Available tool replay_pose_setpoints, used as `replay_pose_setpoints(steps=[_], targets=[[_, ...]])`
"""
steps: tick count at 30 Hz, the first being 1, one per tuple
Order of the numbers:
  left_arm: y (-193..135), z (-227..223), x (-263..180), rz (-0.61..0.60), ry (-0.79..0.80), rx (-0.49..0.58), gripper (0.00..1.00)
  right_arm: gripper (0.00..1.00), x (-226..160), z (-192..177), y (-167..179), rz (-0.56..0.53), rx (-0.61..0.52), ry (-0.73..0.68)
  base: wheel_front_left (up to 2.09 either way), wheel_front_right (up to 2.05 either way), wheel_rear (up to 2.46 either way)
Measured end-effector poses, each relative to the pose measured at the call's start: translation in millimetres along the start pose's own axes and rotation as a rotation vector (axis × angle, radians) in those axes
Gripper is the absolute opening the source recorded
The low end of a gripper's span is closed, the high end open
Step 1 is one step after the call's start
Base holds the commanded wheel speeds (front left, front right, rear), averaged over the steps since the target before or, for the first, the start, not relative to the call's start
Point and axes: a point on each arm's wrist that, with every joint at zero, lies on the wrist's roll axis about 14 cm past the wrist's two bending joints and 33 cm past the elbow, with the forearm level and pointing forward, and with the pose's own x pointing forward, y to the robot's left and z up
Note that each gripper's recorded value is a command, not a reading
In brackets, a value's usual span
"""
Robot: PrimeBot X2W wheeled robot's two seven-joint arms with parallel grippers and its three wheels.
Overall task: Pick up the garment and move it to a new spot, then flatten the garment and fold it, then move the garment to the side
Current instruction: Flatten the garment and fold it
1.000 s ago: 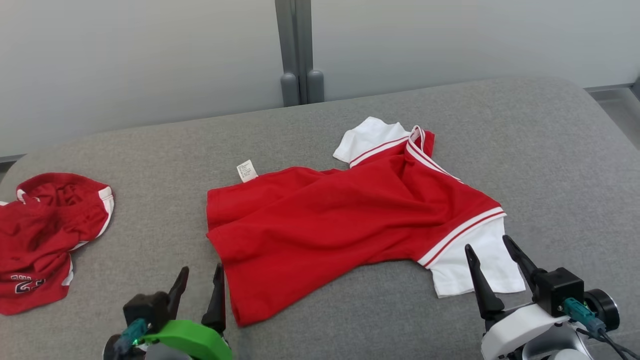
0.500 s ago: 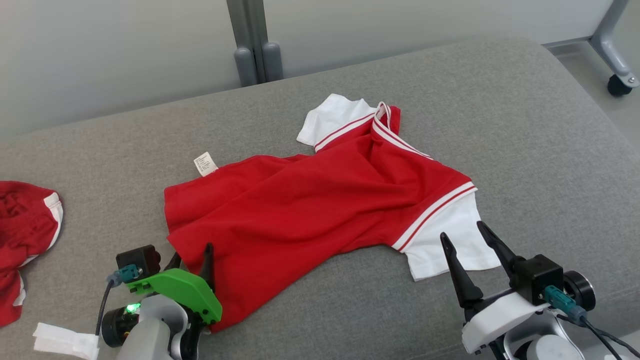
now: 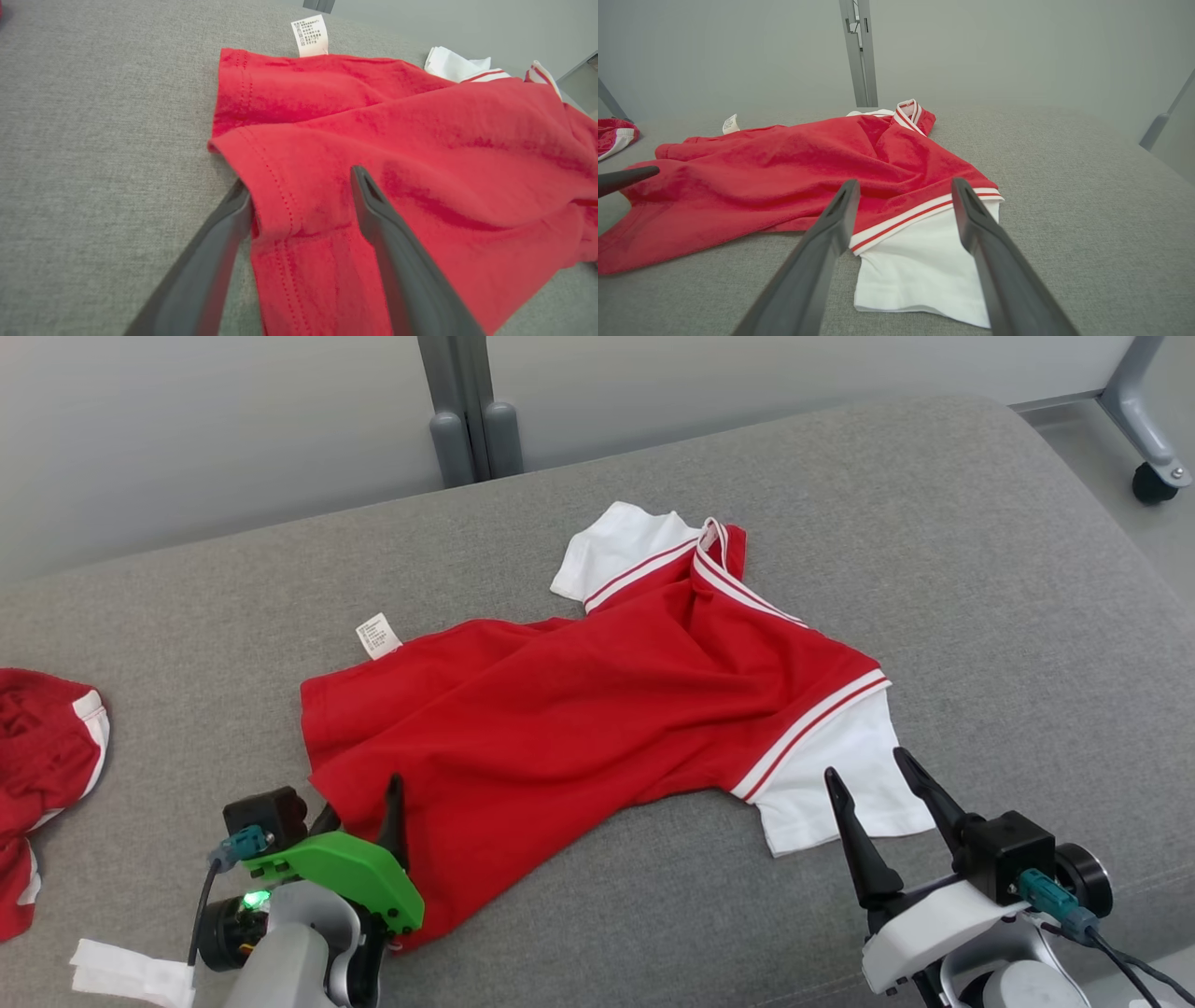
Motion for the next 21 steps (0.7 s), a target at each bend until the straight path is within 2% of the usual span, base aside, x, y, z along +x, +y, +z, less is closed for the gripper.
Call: replay_pose_setpoints(steps=[1, 2, 6, 11, 21], targets=[[-0.9, -0.6, -0.2, -0.004, 0.001, -0.003, 0.33, 1.0, 0.3, -0.2, 0.2, 0.001, 0.0, 0.001, 0.0, 0.0, 0.0], [-3.7, -1.6, -0.2, -0.015, 0.004, 0.0, 0.0, 1.0, 0.8, -0.6, 0.4, 0.002, -0.001, 0.002, 0.0, 0.0, 0.0], [-9.5, 0.3, 3.1, -0.042, -0.001, 0.001, 0.0, 1.0, 3.4, -1.9, 1.8, 0.009, -0.002, 0.008, 0.0, 0.0, 0.0], [-3.1, 38.5, 19.0, -0.038, -0.103, 0.039, 0.0, 1.0, 8.0, -1.9, 1.2, 0.015, -0.008, 0.011, 0.0, 0.0, 0.0], [24.3, 91.1, 63.2, -0.002, -0.152, 0.181, 0.0, 1.0, 19.2, -11.9, -0.3, 0.019, -0.003, 0.047, 0.0, 0.0, 0.0]])
